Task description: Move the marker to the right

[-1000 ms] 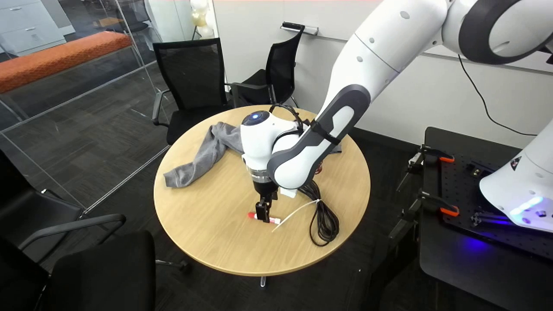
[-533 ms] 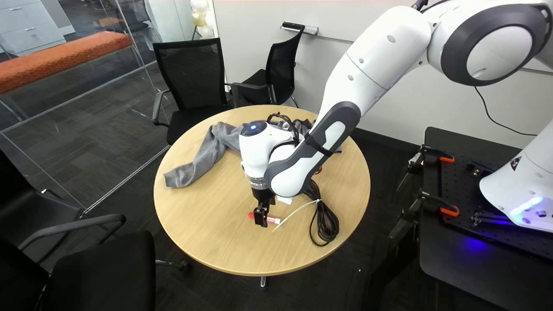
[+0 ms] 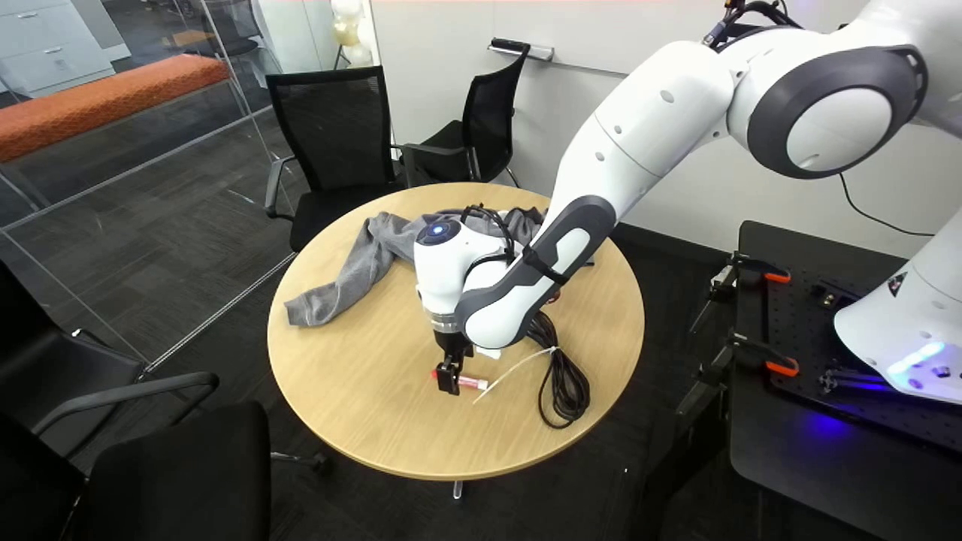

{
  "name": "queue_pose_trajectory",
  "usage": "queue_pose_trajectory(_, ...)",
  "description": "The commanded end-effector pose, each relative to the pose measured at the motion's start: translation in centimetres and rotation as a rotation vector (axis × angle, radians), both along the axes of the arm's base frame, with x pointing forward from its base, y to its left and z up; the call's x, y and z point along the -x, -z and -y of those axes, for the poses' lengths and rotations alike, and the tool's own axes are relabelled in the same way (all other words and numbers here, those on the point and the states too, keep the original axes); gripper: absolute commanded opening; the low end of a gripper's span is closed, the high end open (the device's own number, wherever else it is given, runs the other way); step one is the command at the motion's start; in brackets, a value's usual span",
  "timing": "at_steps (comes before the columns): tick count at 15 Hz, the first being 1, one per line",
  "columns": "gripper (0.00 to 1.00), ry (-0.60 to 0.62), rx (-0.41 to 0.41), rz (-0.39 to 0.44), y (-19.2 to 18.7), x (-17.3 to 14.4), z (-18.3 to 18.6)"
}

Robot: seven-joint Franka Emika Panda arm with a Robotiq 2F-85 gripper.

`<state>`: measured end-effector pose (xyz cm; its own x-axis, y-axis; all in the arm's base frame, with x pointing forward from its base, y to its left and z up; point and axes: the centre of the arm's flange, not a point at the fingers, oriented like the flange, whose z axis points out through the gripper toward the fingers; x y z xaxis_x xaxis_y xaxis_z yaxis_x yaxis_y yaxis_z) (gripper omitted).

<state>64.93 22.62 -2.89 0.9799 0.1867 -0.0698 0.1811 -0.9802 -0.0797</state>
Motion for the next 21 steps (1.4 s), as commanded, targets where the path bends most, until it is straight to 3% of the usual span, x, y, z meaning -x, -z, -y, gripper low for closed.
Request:
queue_pose_trajectory(1,1.00,-0.003,0.027,0.007,0.5,-1.5,-0.4)
queue_pose_trajectory(3,1.00,-0.003,0.029,0.008,0.7,-1.7,-0.4)
queue_pose_trajectory(6,0.78,-0.001,0.029,0.005,1.1,-1.9,-0.4)
queue_pose_trajectory(7,0.79,0.000,0.029,0.004,1.2,-1.9,-0.3)
queue_pose_trajectory(9,0.69,0.002,0.029,0.001,1.5,-1.9,-0.3)
queue_pose_trajectory(10,0.72,0.003,0.029,0.000,1.7,-1.9,-0.2)
queue_pose_trajectory(11,0.68,0.003,0.029,-0.001,1.8,-2.0,-0.2)
queue_pose_trajectory(12,0.62,0.004,0.030,-0.002,1.9,-2.0,-0.2)
queue_pose_trajectory(13,0.45,0.004,0.030,-0.001,1.9,-2.0,-0.2)
queue_pose_trajectory(19,0.00,0.000,0.032,0.004,1.6,-2.1,-0.3)
queue_pose_trajectory(21,0.05,-0.001,0.031,0.012,1.2,-2.0,-0.4)
